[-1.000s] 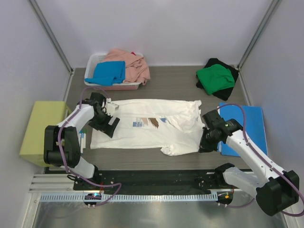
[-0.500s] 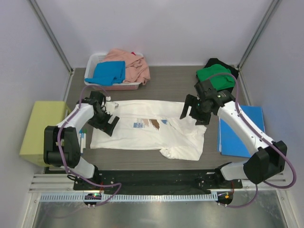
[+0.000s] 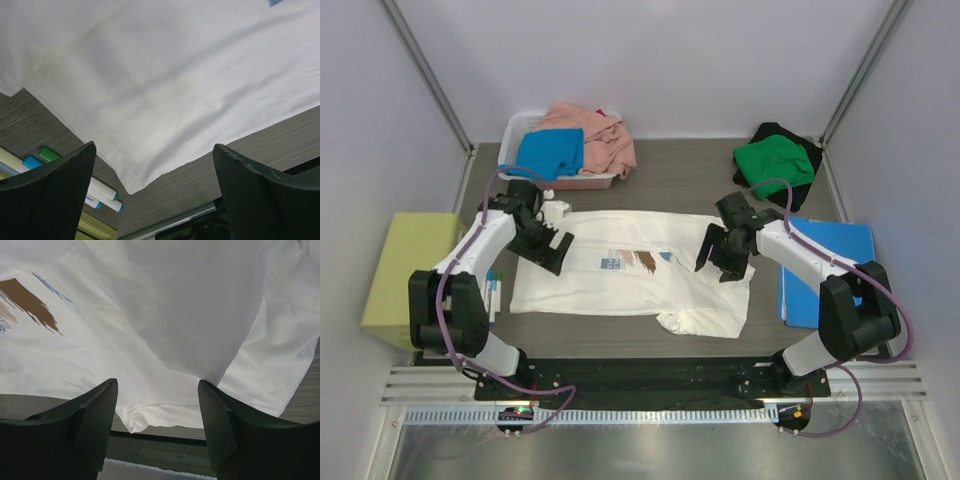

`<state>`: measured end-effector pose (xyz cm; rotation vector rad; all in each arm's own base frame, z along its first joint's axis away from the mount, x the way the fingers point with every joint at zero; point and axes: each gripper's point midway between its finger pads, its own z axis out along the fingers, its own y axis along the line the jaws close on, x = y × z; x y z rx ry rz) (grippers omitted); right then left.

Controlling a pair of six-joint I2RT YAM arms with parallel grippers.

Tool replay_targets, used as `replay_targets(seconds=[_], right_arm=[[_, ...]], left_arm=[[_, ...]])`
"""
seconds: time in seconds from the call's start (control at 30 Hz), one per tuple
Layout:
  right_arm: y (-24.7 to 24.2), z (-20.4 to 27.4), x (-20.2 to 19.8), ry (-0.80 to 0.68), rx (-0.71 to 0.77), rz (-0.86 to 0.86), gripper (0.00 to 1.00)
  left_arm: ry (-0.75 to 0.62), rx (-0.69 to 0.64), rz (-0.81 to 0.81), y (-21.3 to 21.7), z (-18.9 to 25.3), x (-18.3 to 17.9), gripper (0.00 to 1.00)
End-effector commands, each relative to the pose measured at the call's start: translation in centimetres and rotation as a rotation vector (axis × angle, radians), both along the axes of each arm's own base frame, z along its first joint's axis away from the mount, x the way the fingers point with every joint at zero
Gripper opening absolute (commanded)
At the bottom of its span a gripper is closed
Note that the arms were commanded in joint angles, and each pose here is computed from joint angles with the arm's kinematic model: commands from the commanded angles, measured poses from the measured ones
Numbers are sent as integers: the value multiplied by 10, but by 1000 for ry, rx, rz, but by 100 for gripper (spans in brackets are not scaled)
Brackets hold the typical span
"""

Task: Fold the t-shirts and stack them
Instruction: Fold the tshirt

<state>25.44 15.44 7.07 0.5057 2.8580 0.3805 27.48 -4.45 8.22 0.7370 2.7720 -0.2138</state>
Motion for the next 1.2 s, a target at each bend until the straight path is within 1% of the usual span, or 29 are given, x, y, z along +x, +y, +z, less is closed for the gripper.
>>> replay_targets(seconds=[0.0,0.13,0.27,0.43,0.53,0.63,0.67,0.73,0.77,0.83,0.87,0.93,0.97,1.0,1.17], right_arm=[[-1,19,14,-105,-3,7,71],[-3,14,16,-104,-19,12,71],[-4,0,7,-64,-25,26,71],[-8,-5,-5,-45,-26,28,70],[-12,-10,-8,-45,-43,25,66],[-10,-16,-5,-41,-41,23,55],[-10,-16,-3,-46,-40,21,49],[-9,-17,1,-56,-42,18,42],[-8,-15,6,-65,-42,19,32],[-7,-13,12,-80,-48,22,24],[-6,-10,17,-90,-49,22,17],[-3,-6,22,-101,-43,25,10],[0,-3,25,-105,-27,28,4],[2,-1,25,-104,-17,27,2],[12,17,13,-112,62,37,1]], left_arm=[[-25,-77,-32,-28,28,9,100],[-51,-90,-42,-36,37,12,100],[-54,-76,-41,-32,38,8,100],[-57,-57,-43,-28,35,6,100],[-58,-62,-38,-29,35,7,100],[-56,-68,-35,-30,35,8,100],[-56,-68,-35,-30,35,8,100],[-56,-64,-35,-29,33,7,100],[-58,-59,-34,-28,33,6,100],[-54,-54,-34,-27,30,4,100],[-53,-46,-32,-26,28,3,100],[-46,-40,-35,-25,23,1,100],[-45,-37,-34,-24,22,1,100],[-44,-30,-31,-23,20,0,100],[-50,-26,-29,-22,18,1,100]])
